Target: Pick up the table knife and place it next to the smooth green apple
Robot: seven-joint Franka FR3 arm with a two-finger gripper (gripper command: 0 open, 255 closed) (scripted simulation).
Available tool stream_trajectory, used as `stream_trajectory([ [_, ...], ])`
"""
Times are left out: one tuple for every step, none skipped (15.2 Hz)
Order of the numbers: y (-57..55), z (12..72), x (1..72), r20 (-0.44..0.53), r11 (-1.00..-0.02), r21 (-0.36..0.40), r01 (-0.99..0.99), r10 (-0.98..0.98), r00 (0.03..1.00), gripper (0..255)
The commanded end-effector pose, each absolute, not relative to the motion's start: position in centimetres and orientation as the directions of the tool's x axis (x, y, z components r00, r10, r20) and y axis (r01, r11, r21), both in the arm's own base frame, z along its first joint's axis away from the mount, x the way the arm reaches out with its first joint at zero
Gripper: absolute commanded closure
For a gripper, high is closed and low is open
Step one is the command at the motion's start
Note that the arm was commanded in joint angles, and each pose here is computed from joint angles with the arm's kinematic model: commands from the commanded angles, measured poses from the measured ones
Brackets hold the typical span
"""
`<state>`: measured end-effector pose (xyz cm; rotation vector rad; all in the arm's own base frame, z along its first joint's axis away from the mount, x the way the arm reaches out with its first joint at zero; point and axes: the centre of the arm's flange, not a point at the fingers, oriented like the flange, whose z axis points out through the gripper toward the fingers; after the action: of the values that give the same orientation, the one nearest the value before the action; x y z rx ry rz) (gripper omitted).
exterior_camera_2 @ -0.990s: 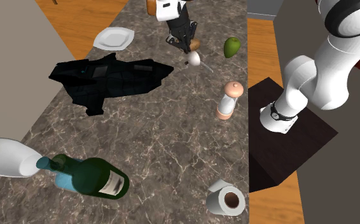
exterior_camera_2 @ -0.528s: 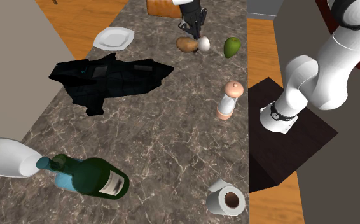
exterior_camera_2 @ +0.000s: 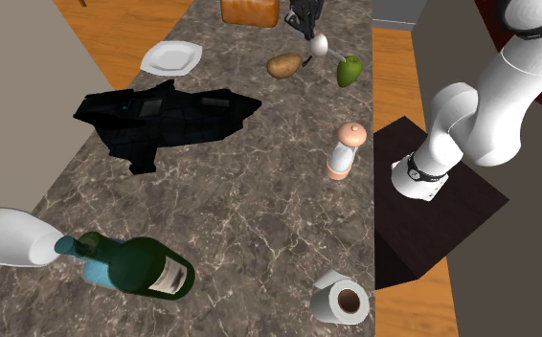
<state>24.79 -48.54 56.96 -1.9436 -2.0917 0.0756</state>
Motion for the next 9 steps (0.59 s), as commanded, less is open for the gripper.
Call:
stream_trajectory([
  [-49.9,56.8,22.3,0.171,0.093,-0.229,0.969,0.984,-0.054,255],
  [-50.6,56.8,21.2,0.171,0.093,-0.229,0.969,0.984,-0.054,255],
  [-51.3,56.8,20.1,0.171,0.093,-0.229,0.969,0.984,-0.054,255],
  [-52.0,56.8,18.9,0.171,0.093,-0.229,0.969,0.984,-0.054,255],
  [-52.7,56.8,17.8,0.171,0.093,-0.229,0.969,0.984,-0.054,255],
  [-53.4,56.8,16.7,0.171,0.093,-0.229,0.969,0.984,-0.054,255],
  [-54.1,56.8,15.6,0.171,0.093,-0.229,0.969,0.984,-0.054,255],
  [-54.8,56.8,14.4,0.171,0.093,-0.229,0.969,0.984,-0.054,255],
  [-55.5,56.8,13.3,0.171,0.093,-0.229,0.969,0.984,-0.054,255],
])
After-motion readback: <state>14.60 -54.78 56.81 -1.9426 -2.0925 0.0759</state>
